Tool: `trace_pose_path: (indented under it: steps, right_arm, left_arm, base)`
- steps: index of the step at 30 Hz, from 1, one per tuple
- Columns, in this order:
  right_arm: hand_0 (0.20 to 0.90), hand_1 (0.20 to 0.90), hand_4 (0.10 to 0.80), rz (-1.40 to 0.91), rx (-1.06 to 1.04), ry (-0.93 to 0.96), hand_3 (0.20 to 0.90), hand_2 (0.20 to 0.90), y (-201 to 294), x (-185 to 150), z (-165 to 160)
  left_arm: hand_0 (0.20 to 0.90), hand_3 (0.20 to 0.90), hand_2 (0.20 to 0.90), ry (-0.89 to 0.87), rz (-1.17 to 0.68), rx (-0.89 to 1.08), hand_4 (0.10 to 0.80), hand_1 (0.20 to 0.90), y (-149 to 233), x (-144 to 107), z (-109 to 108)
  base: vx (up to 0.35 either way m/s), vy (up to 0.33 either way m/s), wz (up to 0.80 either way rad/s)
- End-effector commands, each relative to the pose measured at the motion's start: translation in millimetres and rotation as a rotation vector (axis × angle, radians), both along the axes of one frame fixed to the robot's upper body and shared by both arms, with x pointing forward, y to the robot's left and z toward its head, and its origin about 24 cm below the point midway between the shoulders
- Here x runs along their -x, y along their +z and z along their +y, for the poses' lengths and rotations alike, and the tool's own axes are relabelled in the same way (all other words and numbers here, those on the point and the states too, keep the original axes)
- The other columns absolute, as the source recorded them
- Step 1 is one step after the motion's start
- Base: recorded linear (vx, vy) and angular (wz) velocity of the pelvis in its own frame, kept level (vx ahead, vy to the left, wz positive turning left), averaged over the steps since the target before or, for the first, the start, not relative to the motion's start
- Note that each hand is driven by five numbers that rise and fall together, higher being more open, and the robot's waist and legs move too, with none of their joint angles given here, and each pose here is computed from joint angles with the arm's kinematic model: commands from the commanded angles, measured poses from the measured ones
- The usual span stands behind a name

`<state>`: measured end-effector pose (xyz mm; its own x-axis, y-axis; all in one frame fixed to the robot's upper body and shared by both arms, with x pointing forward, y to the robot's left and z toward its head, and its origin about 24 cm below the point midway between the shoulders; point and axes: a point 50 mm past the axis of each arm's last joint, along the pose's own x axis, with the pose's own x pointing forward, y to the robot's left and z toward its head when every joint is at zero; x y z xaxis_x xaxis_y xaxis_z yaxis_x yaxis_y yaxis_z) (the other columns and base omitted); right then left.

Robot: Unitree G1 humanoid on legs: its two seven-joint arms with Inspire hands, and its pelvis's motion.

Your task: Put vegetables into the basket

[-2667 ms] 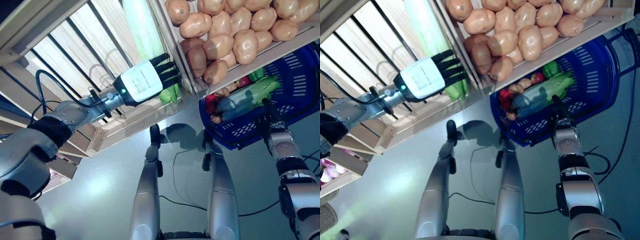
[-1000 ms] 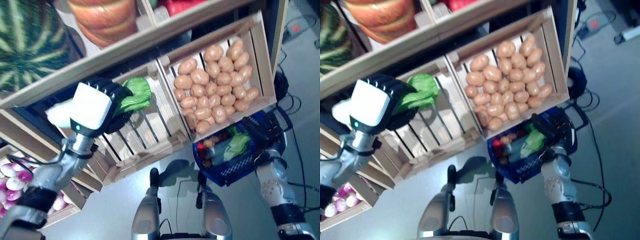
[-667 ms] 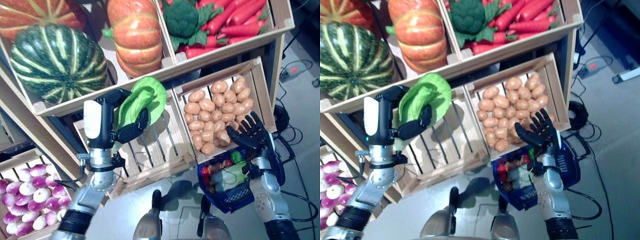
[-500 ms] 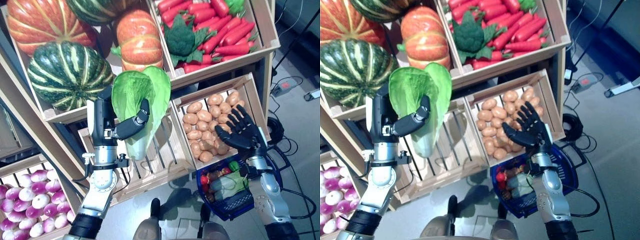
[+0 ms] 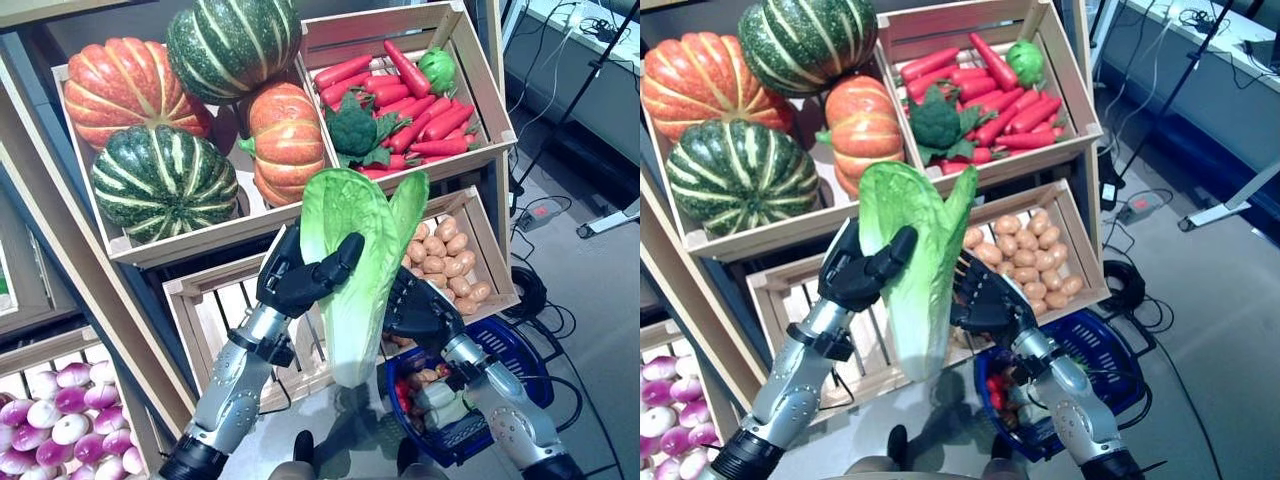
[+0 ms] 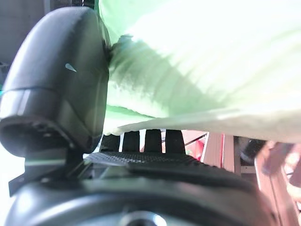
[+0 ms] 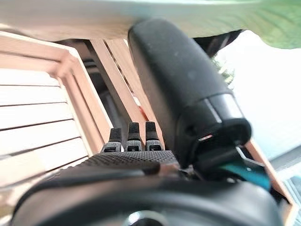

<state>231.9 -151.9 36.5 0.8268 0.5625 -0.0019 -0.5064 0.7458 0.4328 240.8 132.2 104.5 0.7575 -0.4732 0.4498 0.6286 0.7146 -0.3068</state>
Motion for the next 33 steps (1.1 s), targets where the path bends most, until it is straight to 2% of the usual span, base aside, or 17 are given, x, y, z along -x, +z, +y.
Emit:
trace_pose_path:
  steps: [1,9,15,19,20,23,28,33]
  right_arm:
    - [0.900,0.900,0.800,-0.098,-0.169,0.258,0.900,0.900,22.1,0.2,37.1]
    - [0.900,0.900,0.800,0.011,-0.130,0.379,0.900,0.900,4.7,12.2,48.1]
    - [0.900,0.900,0.800,-0.004,-0.127,0.296,0.900,0.900,8.3,5.0,34.3]
    - [0.900,0.900,0.800,-0.026,-0.105,0.152,0.900,0.900,16.3,-3.1,13.1]
    - [0.900,0.900,0.800,-0.041,-0.100,0.085,0.900,0.900,20.2,-4.7,1.1]
    - [0.900,0.900,0.800,-0.047,-0.123,-0.014,0.900,0.900,24.5,-4.7,-13.0]
    - [0.900,0.900,0.800,-0.073,-0.104,-0.112,0.900,0.900,25.8,-2.5,-26.1]
    - [0.900,0.900,0.800,-0.070,-0.088,-0.124,0.900,0.900,25.5,-0.9,-30.3]
  left_arm:
    - [0.300,0.300,0.300,-0.164,-0.242,0.133,0.400,0.300,47.2,2.1,-20.6]
    - [0.300,0.300,0.300,-0.220,-0.241,0.163,0.400,0.300,46.1,6.3,-22.8]
    - [0.300,0.300,0.300,-0.162,-0.278,0.109,0.400,0.300,49.9,5.4,-14.7]
    - [0.300,0.300,0.300,-0.026,-0.311,0.048,0.400,0.300,56.5,2.1,4.8]
    - [0.300,0.300,0.300,0.050,-0.323,0.026,0.400,0.300,59.6,0.7,17.9]
    - [0.300,0.300,0.300,0.172,-0.342,-0.014,0.400,0.300,62.5,0.1,36.6]
    - [0.300,0.300,0.300,0.295,-0.341,-0.053,0.400,0.300,63.6,-1.2,53.4]
    - [0.300,0.300,0.300,0.368,-0.345,-0.090,0.400,0.300,64.0,-0.8,60.5]
  base:
    - [0.045,0.000,0.01]
    - [0.023,0.002,0.00]
    - [0.005,0.000,0.00]
    - [0.000,0.000,0.00]
    - [0.000,0.000,0.00]
    - [0.000,0.000,0.00]
    - [0.000,0.000,0.00]
    - [-0.001,0.001,-0.01]
